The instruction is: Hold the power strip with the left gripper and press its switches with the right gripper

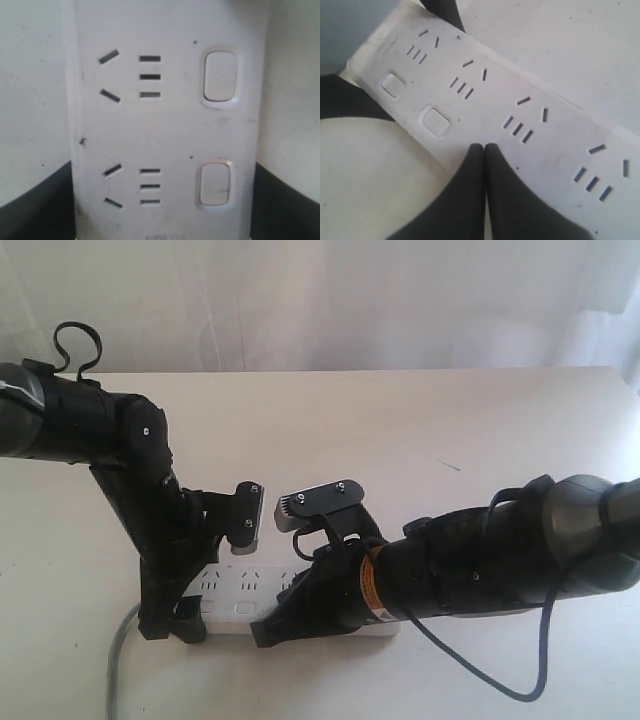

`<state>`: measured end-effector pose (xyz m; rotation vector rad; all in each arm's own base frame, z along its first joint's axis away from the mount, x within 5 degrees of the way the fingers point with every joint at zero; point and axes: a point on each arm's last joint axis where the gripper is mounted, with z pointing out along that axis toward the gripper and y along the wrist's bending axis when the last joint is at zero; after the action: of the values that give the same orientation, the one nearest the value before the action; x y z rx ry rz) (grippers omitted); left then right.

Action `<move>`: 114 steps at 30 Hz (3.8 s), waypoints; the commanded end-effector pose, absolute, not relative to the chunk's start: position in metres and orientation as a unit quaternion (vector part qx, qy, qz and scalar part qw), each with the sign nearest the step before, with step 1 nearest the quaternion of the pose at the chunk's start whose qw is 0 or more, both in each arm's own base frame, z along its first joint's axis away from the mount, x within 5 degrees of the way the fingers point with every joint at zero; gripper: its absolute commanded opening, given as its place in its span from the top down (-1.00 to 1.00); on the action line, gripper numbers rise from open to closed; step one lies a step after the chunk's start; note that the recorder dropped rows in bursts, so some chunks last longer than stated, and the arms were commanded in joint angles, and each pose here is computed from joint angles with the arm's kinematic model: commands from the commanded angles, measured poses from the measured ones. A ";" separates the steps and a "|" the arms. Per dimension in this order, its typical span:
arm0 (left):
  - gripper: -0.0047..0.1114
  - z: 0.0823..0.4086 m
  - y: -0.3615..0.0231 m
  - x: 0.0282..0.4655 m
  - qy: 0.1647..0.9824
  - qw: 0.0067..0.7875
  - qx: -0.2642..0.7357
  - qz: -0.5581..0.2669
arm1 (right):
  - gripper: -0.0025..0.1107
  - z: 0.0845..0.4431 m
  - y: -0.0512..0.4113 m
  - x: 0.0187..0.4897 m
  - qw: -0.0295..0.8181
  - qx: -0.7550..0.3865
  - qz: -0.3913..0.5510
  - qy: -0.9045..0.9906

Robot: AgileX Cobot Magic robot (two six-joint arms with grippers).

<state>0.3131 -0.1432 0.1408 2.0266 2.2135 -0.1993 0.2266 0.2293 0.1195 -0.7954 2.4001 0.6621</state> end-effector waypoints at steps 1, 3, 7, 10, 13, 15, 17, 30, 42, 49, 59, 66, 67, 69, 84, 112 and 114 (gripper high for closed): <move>0.92 0.116 -0.137 0.301 0.737 0.000 0.671 -0.084 | 0.96 0.092 0.213 0.216 0.220 -0.320 0.170 0.906; 0.92 0.116 -0.137 0.301 0.737 0.000 0.671 -0.084 | 0.96 0.099 0.216 0.216 0.230 -0.325 0.189 0.898; 0.92 0.116 -0.137 0.301 0.737 -0.002 0.670 -0.085 | 0.96 0.125 0.219 0.215 0.265 -0.327 0.217 0.881; 0.92 0.116 -0.136 0.301 0.737 -0.004 0.670 -0.086 | 0.96 0.154 0.213 0.217 0.309 -0.318 0.205 0.872; 0.92 0.116 -0.136 0.301 0.737 -0.002 0.671 -0.084 | 0.96 0.170 0.206 0.217 0.336 -0.308 0.185 0.871; 0.92 0.116 -0.137 0.302 0.739 0.000 0.669 -0.083 | 0.96 0.170 0.204 0.218 0.335 -0.305 0.173 0.874; 0.92 0.116 -0.137 0.302 0.742 0.003 0.665 -0.081 | 0.96 0.166 0.204 0.219 0.331 -0.305 0.168 0.877; 0.92 0.109 -0.132 0.295 0.741 -0.013 0.667 -0.080 | 0.96 0.137 0.207 0.220 0.290 -0.322 0.154 0.888; 0.92 0.109 -0.132 0.295 0.741 -0.015 0.667 -0.081 | 0.96 0.124 0.203 0.221 0.271 -0.318 0.124 0.900; 0.92 0.109 -0.132 0.295 0.740 -0.012 0.667 -0.079 | 0.96 0.091 0.204 0.214 0.218 -0.327 0.134 0.910; 0.92 0.109 -0.132 0.295 0.740 -0.012 0.667 -0.079 | 0.96 0.123 0.206 0.215 0.267 -0.328 0.161 0.892; 0.92 0.109 -0.132 0.296 0.739 -0.011 0.669 -0.077 | 0.96 0.186 0.201 0.210 0.359 -0.318 0.193 0.856; 0.92 0.109 -0.132 0.296 0.739 -0.011 0.669 -0.077 | 0.96 0.194 0.199 0.209 0.371 -0.315 0.193 0.852; 0.92 0.109 -0.132 0.296 0.739 -0.011 0.669 -0.077 | 0.96 0.205 0.193 0.208 0.388 -0.307 0.181 0.850; 0.92 0.109 -0.132 0.295 0.738 -0.015 0.669 -0.079 | 0.96 0.184 0.177 0.191 0.358 -0.320 0.161 0.863; 0.92 0.109 -0.132 0.294 0.738 -0.019 0.670 -0.082 | 0.96 0.161 0.188 0.216 0.327 -0.328 0.093 0.881; 0.92 0.110 -0.132 0.293 0.738 -0.024 0.670 -0.084 | 0.96 0.160 0.189 0.217 0.326 -0.328 0.094 0.882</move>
<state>0.3102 -0.1418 0.1385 2.0065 2.2210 -0.1874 0.2149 0.1870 0.1594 -0.8465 2.3201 0.2485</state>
